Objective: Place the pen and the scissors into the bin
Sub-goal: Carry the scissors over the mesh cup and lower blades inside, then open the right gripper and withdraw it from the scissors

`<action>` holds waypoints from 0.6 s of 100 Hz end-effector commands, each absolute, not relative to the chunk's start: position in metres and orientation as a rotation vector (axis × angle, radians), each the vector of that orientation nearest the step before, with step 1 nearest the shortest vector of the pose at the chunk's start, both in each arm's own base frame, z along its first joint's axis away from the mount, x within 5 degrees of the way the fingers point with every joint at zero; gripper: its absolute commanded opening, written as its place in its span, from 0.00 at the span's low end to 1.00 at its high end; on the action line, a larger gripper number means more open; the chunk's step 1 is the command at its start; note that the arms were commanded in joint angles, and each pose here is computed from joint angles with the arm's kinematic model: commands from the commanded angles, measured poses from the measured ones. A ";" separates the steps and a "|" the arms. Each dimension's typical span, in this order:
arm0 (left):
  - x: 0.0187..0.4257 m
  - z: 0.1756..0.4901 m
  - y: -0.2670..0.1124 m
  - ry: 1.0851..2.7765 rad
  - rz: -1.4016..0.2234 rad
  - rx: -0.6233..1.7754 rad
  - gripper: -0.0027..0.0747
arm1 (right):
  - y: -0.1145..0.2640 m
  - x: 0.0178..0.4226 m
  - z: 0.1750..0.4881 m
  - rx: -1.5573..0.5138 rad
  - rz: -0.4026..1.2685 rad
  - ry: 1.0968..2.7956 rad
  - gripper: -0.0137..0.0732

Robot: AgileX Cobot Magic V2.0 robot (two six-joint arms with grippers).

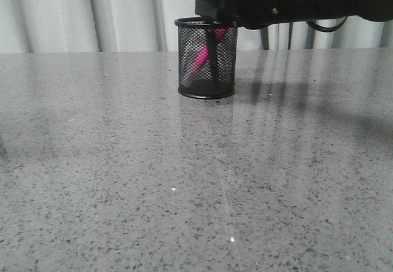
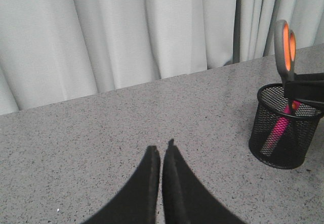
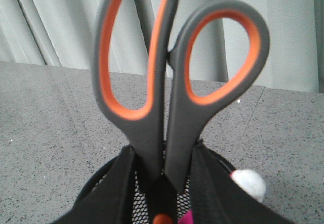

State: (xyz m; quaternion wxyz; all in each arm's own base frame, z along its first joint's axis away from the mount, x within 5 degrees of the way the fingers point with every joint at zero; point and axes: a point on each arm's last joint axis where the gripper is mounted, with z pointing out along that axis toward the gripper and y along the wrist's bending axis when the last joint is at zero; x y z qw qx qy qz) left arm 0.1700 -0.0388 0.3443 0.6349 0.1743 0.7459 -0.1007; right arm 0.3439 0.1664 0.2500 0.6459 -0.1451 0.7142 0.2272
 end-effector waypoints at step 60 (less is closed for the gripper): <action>0.169 0.356 -0.038 1.667 -0.245 0.358 0.01 | 0.162 0.330 0.300 -0.322 0.548 1.416 0.57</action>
